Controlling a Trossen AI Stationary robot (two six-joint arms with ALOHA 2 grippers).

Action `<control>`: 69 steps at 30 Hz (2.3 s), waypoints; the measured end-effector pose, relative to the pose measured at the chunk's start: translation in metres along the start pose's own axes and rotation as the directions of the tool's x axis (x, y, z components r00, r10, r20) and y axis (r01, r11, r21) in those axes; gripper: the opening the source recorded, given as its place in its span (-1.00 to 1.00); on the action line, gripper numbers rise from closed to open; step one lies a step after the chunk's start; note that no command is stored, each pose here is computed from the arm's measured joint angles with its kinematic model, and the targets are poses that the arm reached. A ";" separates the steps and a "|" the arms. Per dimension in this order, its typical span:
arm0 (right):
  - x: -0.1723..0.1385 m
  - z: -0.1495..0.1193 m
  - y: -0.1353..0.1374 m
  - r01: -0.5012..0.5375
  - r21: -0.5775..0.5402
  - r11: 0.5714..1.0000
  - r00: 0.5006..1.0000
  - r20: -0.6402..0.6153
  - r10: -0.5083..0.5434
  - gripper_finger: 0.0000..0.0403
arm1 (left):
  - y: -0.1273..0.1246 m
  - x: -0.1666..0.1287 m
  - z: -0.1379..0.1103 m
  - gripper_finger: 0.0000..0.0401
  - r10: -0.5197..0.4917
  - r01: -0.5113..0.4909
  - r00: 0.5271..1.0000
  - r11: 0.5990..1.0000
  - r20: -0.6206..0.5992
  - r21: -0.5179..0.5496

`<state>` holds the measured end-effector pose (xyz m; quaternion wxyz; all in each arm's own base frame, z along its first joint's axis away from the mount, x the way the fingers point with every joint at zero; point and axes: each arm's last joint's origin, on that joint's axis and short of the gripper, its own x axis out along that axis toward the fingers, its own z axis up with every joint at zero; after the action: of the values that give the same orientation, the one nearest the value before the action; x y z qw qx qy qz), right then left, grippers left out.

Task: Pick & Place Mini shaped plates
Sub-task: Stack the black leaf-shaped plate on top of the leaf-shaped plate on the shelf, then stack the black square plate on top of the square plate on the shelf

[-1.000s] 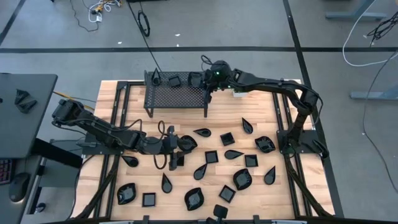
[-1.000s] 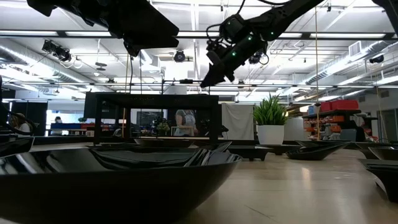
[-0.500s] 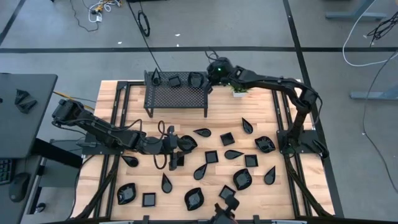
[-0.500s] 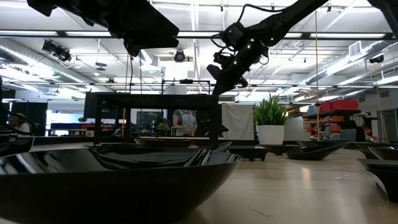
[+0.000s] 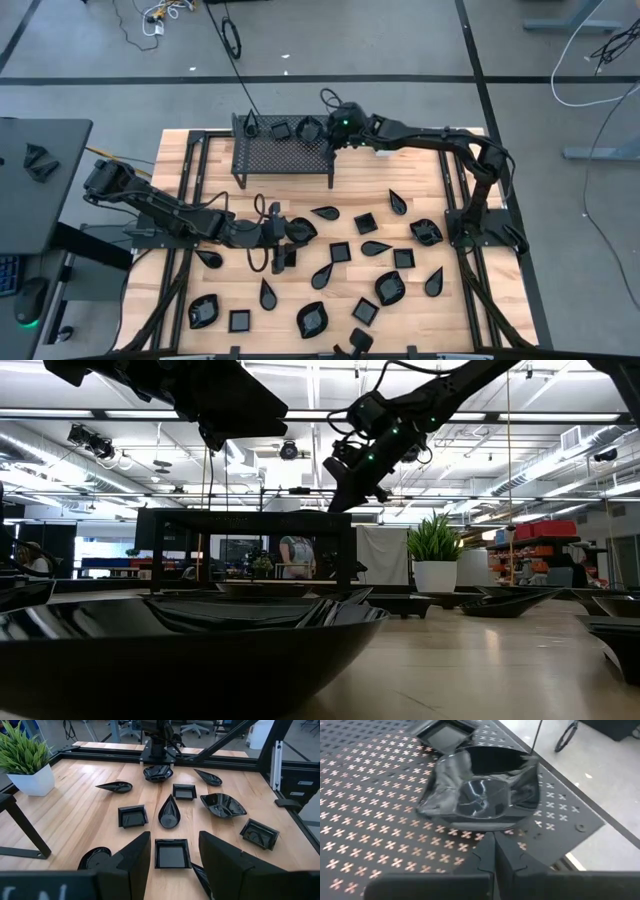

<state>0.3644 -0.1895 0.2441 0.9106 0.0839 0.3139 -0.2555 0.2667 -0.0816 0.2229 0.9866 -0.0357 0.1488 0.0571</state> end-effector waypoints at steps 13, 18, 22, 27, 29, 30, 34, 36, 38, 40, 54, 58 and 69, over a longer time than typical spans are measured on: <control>-0.047 0.007 0.009 -0.017 -0.074 0.997 0.998 -0.063 0.012 -0.99 | -0.001 -0.002 -0.003 -0.14 0.000 0.001 0.999 1.000 -0.033 0.019; -0.083 0.001 0.049 -0.115 -0.172 0.978 0.991 -0.091 0.101 -0.99 | 0.001 -0.013 -0.002 -0.14 0.024 -0.023 0.997 1.000 -0.075 0.014; -0.107 -0.021 0.090 -0.228 -0.261 0.938 0.973 -0.089 0.212 -0.99 | 0.003 -0.024 0.000 -0.14 0.067 -0.066 0.993 0.998 -0.094 0.017; -0.127 -0.071 0.129 -0.351 -0.308 0.884 0.934 -0.180 0.308 -0.99 | -0.001 -0.033 -0.002 -0.14 0.063 -0.062 0.991 0.998 -0.118 0.018; -0.132 -0.090 0.137 -0.378 -0.276 0.884 0.919 -0.226 0.322 -0.99 | -0.002 -0.036 -0.005 -0.14 0.061 -0.059 0.987 0.998 -0.148 0.015; -0.134 -0.098 0.140 -0.386 -0.262 0.884 0.912 -0.254 0.323 -0.99 | -0.003 -0.037 -0.008 -0.14 0.061 -0.059 0.984 0.998 -0.168 0.015; -0.136 -0.127 0.139 -0.373 -0.229 0.899 0.873 -0.415 0.257 -0.91 | -0.004 -0.040 -0.015 -0.14 0.070 -0.067 0.971 0.998 -0.228 0.020; -0.131 -0.139 0.137 -0.365 -0.233 0.902 0.860 -0.455 0.231 -0.78 | -0.002 -0.039 -0.015 -0.14 0.075 -0.074 0.970 0.997 -0.233 0.015; -0.125 -0.154 0.134 -0.379 -0.273 0.884 0.849 -0.484 0.214 -0.63 | 0.000 -0.038 -0.014 -0.14 0.081 -0.081 0.970 0.997 -0.231 0.010; -0.117 -0.166 0.132 -0.405 -0.326 0.855 0.852 -0.473 0.223 -0.49 | 0.003 -0.036 -0.013 -0.14 0.091 -0.089 0.969 0.996 -0.231 0.019; -0.102 -0.217 0.117 -0.437 -0.471 0.767 0.869 -0.441 0.224 -0.52 | 0.020 -0.028 -0.007 -0.14 0.152 -0.146 0.967 0.988 -0.203 0.047; -0.101 -0.222 0.115 -0.436 -0.508 0.743 0.874 -0.437 0.214 -0.66 | 0.023 -0.027 -0.007 -0.14 0.164 -0.158 0.965 0.986 -0.203 0.047; -0.101 -0.201 0.123 -0.413 -0.538 0.735 0.901 -0.360 0.243 -0.96 | 0.024 -0.026 -0.005 -0.14 0.164 -0.159 0.967 0.986 -0.194 0.042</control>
<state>0.2535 0.0206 0.1465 0.8693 -0.1221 0.4774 0.0375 0.2375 -0.0613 0.2241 0.9595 -0.0159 0.2487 0.1313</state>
